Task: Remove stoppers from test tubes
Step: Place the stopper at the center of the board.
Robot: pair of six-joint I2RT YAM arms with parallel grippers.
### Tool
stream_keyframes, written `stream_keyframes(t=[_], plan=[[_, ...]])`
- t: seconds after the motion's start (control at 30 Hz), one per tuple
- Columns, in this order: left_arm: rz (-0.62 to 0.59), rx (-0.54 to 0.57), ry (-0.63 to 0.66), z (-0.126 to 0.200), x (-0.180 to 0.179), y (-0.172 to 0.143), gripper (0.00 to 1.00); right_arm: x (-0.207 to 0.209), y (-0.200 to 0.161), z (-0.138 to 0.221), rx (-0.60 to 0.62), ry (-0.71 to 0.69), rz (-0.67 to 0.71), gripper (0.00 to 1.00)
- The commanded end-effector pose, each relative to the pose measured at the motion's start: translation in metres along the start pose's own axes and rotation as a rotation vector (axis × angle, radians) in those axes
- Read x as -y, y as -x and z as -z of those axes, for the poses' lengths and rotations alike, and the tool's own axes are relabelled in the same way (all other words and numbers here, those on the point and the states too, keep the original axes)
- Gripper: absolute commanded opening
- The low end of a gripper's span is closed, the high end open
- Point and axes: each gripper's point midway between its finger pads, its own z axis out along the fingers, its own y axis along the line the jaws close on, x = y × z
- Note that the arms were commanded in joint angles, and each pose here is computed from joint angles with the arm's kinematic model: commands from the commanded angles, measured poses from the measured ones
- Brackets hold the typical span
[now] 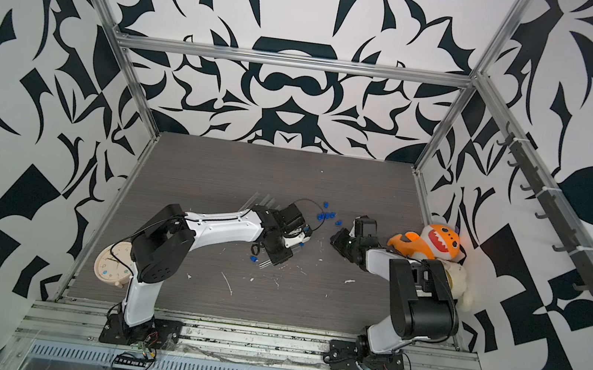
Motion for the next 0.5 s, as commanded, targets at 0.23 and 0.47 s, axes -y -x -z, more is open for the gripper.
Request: stream_keyframes(t=[0.23, 0.47], plan=[[-0.015, -0.046, 0.032, -0.007, -0.005, 0.004, 0.0, -0.004, 0.009, -0.004, 0.028, 0.013, 0.012, 0.18], [-0.009, -0.06, 0.027, -0.013, -0.005, 0.001, 0.02, -0.005, 0.01, -0.002, 0.035, 0.015, 0.012, 0.22]])
